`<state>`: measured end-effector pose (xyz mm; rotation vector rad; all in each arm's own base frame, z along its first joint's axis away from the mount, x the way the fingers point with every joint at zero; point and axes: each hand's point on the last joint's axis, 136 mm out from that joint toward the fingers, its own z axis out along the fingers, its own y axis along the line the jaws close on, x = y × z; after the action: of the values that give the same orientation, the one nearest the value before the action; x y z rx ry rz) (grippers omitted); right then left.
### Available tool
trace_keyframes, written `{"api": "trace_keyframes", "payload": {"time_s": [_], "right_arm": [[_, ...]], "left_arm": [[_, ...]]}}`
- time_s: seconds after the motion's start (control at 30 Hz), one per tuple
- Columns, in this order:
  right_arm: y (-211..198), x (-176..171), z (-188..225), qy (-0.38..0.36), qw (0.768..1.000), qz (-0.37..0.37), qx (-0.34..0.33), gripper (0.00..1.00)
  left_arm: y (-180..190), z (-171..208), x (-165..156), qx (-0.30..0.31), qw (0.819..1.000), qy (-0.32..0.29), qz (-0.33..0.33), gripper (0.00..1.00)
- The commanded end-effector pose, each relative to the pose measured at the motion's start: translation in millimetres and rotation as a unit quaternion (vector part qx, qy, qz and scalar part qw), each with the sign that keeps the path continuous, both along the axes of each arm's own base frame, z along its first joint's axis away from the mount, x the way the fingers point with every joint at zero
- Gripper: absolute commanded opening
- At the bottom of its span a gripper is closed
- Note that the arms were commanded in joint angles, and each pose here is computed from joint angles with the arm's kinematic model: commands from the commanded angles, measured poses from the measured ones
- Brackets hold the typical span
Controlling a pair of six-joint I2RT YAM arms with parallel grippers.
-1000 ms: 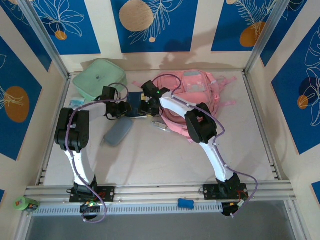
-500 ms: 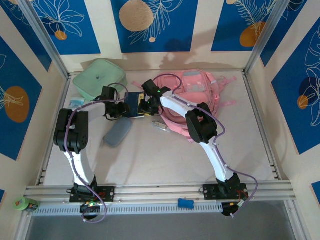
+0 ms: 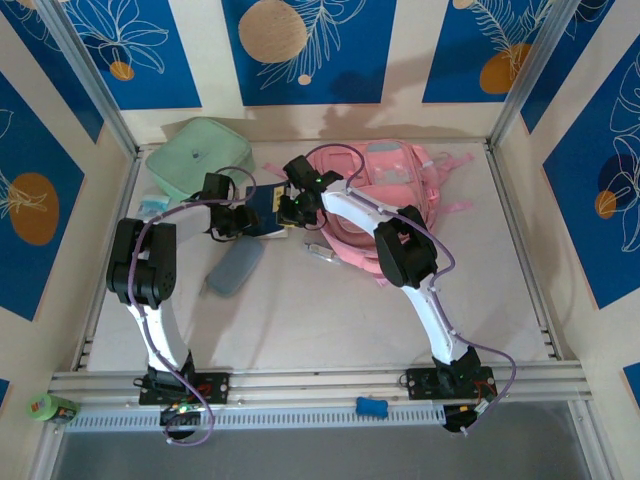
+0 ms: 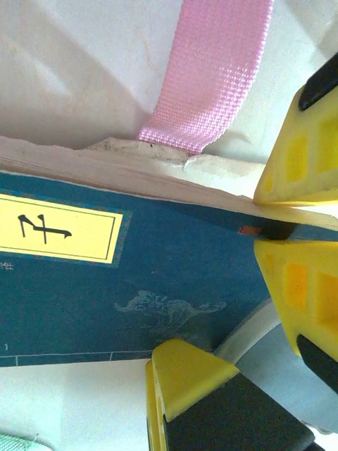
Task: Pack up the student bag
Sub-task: Pick up the book from the center of the table.
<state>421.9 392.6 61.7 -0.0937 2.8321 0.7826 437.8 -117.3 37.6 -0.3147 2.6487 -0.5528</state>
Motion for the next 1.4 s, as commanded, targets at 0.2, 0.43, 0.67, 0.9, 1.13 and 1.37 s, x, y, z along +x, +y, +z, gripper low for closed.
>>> {"api": "trace_keyframes", "payload": {"time_s": [0.2,0.43,0.67,0.9,1.13,1.37], "right_arm": [[27,-1,30,-0.002,0.997,0.024,0.078,0.23],[30,-2,20,0.012,0.997,0.028,0.071,0.23],[31,2,46,-0.009,0.996,0.03,0.082,0.09],[35,4,94,-0.038,0.992,0.033,0.12,0.0],[12,-9,163,-0.092,0.983,0.038,0.153,0.0],[-39,-52,219,-0.135,0.967,0.049,0.211,0.0]], "left_arm": [[-2,4,-8,-0.013,1.0,0.009,-0.005,0.37],[-1,6,-8,-0.009,1.0,0.008,-0.008,0.37],[1,17,-5,-0.005,1.0,-0.003,-0.006,0.38],[8,62,9,-0.009,0.999,-0.037,0.002,0.42],[15,138,-4,-0.026,0.993,-0.111,0.016,0.57],[2,191,-35,-0.104,0.981,-0.165,0.001,0.7]]}}
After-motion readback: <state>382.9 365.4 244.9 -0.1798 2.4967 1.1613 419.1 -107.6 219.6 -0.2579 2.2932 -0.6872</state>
